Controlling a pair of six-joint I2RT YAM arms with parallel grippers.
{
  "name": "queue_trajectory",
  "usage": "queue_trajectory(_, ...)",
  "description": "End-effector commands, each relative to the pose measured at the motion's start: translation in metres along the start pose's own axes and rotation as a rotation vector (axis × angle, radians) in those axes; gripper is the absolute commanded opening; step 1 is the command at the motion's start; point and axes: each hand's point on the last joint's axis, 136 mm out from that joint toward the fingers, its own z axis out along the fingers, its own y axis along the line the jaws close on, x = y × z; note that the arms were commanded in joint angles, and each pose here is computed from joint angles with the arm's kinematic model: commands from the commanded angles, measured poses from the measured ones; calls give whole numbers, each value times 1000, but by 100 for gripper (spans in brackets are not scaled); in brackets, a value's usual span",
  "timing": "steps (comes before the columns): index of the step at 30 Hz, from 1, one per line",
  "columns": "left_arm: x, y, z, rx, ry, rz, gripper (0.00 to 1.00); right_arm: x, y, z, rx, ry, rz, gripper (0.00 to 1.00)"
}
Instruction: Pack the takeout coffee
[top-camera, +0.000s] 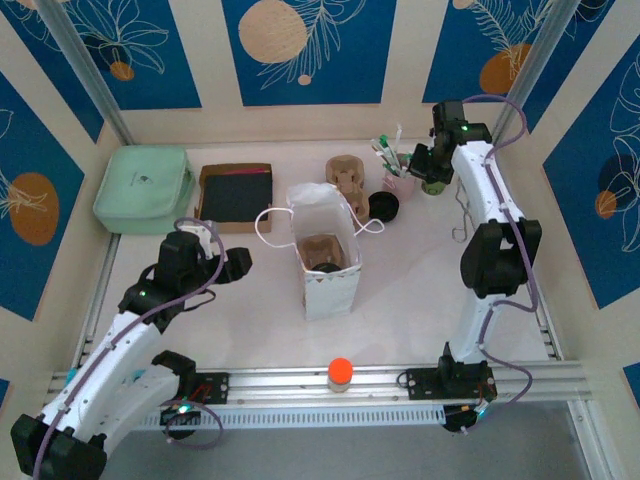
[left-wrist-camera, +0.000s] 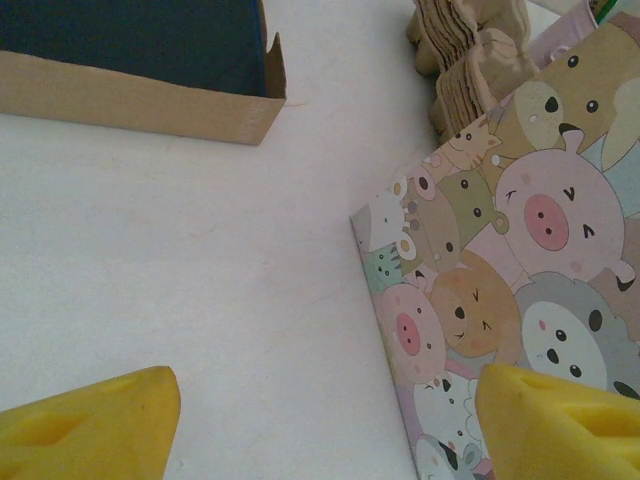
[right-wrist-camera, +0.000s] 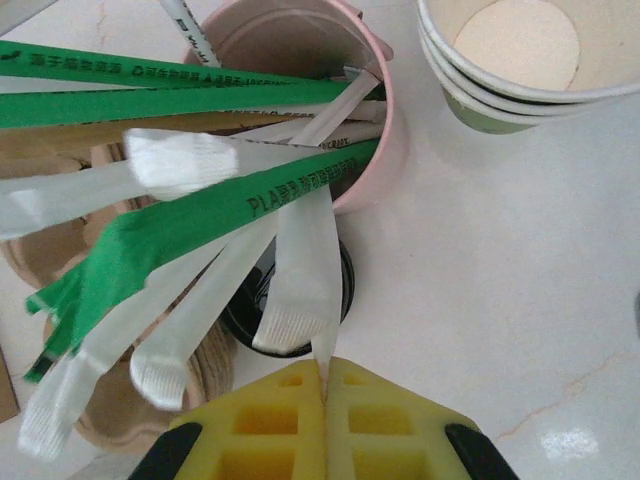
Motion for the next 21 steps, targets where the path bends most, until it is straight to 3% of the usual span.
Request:
queue_trajectory(1, -14, -8, -11, 23, -37, 12, 78, 4, -1, -22, 2, -20, -19, 6)
queue_trajectory(21, -17, -12, -18, 38, -53, 13, 77, 1, 5, -47, 19, -63, -51, 6)
